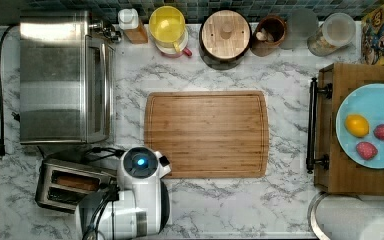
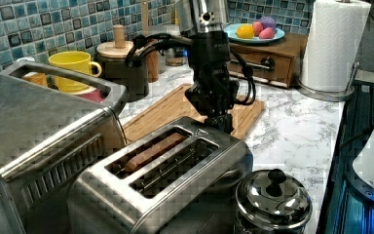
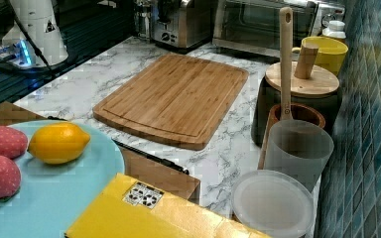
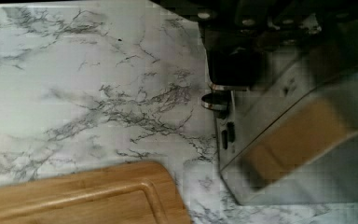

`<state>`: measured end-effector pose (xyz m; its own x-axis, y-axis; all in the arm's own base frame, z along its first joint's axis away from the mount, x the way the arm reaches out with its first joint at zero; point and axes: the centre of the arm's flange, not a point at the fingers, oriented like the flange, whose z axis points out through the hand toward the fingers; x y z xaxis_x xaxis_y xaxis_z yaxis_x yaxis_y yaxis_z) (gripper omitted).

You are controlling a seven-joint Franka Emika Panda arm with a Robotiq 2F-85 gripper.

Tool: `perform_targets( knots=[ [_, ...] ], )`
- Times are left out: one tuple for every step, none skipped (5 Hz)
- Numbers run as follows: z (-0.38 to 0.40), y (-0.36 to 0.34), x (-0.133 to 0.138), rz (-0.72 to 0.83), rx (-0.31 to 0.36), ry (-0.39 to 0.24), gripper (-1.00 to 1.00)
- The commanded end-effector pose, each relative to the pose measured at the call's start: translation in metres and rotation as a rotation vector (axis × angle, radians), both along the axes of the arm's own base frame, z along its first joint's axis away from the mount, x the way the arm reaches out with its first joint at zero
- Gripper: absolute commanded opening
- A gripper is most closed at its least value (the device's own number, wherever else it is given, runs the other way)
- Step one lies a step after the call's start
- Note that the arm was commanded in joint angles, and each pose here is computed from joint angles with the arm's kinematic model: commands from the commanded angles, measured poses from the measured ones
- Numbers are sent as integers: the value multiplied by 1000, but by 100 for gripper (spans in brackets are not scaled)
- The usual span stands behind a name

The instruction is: Turn on the toaster.

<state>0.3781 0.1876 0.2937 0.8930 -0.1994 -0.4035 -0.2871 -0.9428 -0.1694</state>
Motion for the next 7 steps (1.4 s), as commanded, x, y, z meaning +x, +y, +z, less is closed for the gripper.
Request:
perform_targets(
  knots=[
    [-150, -31, -9, 28, -84, 253, -100],
    [-150, -31, -9, 28, -84, 253, -100],
    [-150, -31, -9, 28, -84, 253, -100],
    [-150, -31, -9, 28, -84, 253, -100],
    [-150, -31, -9, 28, -84, 253, -100],
    [-150, -31, -9, 28, -84, 253, -100],
    [-150, -31, -9, 29, -84, 253, -100]
  ],
)
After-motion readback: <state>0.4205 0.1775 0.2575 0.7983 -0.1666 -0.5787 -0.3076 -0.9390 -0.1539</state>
